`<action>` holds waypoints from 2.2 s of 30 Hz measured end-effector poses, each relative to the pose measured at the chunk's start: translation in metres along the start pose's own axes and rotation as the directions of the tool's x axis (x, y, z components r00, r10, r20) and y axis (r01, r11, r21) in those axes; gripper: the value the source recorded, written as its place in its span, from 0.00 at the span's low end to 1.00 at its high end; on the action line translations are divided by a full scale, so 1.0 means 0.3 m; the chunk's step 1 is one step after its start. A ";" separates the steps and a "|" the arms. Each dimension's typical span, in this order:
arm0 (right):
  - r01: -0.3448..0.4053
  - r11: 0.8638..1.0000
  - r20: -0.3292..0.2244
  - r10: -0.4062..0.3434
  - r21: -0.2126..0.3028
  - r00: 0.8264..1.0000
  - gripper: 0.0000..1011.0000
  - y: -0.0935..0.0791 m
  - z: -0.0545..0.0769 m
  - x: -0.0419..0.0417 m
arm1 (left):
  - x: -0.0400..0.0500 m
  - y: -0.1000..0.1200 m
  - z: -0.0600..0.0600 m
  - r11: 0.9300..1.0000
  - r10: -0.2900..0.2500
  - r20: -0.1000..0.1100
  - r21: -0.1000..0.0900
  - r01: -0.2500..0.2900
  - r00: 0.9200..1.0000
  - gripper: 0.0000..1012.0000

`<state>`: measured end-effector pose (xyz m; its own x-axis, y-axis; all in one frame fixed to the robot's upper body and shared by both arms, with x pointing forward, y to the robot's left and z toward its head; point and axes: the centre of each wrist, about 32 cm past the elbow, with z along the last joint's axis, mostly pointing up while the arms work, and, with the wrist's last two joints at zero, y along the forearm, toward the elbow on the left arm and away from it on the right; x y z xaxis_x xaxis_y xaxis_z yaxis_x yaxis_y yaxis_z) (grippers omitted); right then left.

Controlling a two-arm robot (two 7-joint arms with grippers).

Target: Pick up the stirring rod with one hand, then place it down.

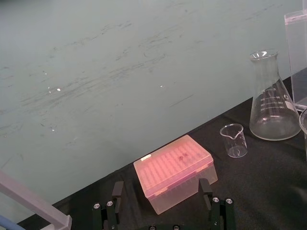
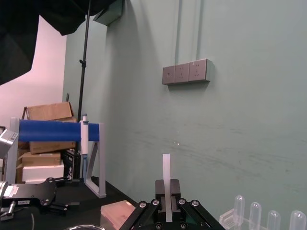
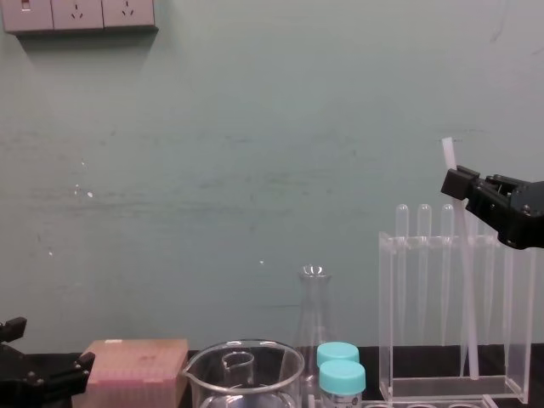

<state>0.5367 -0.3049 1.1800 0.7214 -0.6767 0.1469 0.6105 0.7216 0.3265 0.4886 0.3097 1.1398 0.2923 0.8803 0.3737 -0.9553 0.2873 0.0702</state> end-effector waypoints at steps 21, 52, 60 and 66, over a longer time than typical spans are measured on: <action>0.000 1.000 0.000 0.000 0.000 1.000 0.06 0.000 0.000 0.000 | 0.000 0.000 0.000 1.000 0.000 0.000 0.000 0.000 1.000 0.99; -0.007 1.000 0.002 0.007 0.001 1.000 0.06 0.000 0.001 0.000 | 0.000 0.000 0.000 1.000 0.000 0.000 0.000 0.000 1.000 0.99; -0.120 0.992 0.015 0.119 0.031 0.993 0.06 0.003 0.028 0.015 | 0.000 0.000 0.000 1.000 0.000 0.000 0.000 0.000 1.000 0.99; -0.167 0.986 0.010 0.167 0.015 0.986 0.06 -0.018 0.038 0.014 | 0.000 0.000 0.000 1.000 0.000 0.000 0.000 0.000 1.000 0.99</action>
<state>0.5327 -0.3132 1.1895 0.8099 -0.5480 0.2093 0.4761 0.8224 0.3114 0.4886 0.3097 1.1398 0.2923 0.8803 0.3738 -0.9552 0.2873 0.0703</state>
